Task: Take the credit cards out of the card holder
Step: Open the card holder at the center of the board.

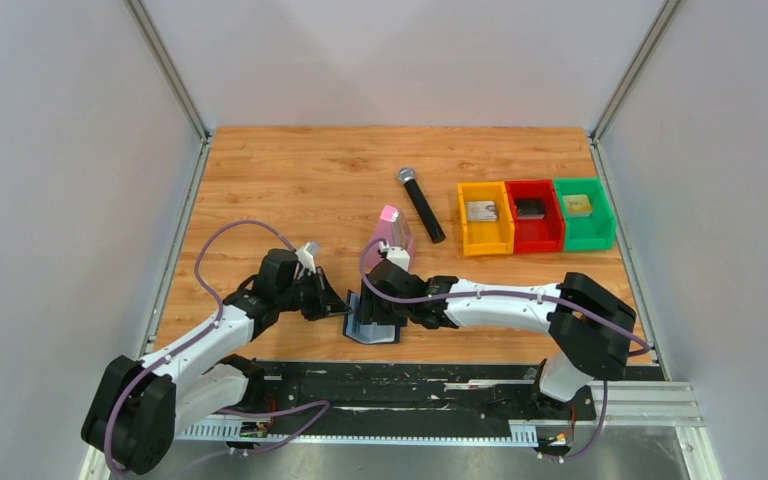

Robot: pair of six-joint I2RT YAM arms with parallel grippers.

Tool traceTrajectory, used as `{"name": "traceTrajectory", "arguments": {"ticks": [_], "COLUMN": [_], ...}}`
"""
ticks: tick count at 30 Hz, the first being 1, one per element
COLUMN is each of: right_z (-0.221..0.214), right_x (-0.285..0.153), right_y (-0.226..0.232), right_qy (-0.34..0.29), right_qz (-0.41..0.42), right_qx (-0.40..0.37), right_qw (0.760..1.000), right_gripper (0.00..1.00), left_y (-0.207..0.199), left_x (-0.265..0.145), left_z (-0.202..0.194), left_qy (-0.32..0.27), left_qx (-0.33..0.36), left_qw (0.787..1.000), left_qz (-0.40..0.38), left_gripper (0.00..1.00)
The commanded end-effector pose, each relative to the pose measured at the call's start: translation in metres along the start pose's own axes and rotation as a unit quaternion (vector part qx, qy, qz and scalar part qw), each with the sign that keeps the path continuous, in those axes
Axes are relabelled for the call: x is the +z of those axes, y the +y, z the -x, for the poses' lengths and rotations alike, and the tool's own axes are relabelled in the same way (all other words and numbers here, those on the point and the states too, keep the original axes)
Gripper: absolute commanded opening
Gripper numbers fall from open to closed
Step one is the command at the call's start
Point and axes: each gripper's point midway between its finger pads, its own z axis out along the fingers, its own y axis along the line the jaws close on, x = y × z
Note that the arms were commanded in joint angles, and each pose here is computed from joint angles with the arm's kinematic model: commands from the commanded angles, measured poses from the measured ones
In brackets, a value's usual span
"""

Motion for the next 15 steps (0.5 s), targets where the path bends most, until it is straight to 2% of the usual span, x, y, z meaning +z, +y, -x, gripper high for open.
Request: {"name": "traceTrajectory", "arguments": {"ticks": [1, 4, 11, 15], "right_z": [0.006, 0.004, 0.0, 0.002], "right_x": [-0.002, -0.007, -0.016, -0.019], "right_y": [0.0, -0.013, -0.03, -0.036], "right_qy": [-0.01, -0.015, -0.018, -0.024], "right_qz": [0.002, -0.014, -0.038, -0.053], "right_qx": [0.013, 0.016, 0.018, 0.015], "right_qw": [1.0, 1.0, 0.999, 0.998], "right_gripper": [0.47, 0.43, 0.42, 0.47], "left_y": [-0.009, -0.007, -0.006, -0.005], "left_x": [-0.001, 0.0, 0.0, 0.0], "left_z": [0.006, 0.005, 0.006, 0.005], "left_qy": [-0.012, -0.011, -0.012, -0.011], "left_qx": [0.012, 0.014, 0.016, 0.016], "left_qw": [1.0, 1.0, 1.0, 1.0], "left_qz": [-0.017, -0.014, -0.01, -0.009], "left_gripper": [0.0, 0.0, 0.0, 0.0]}}
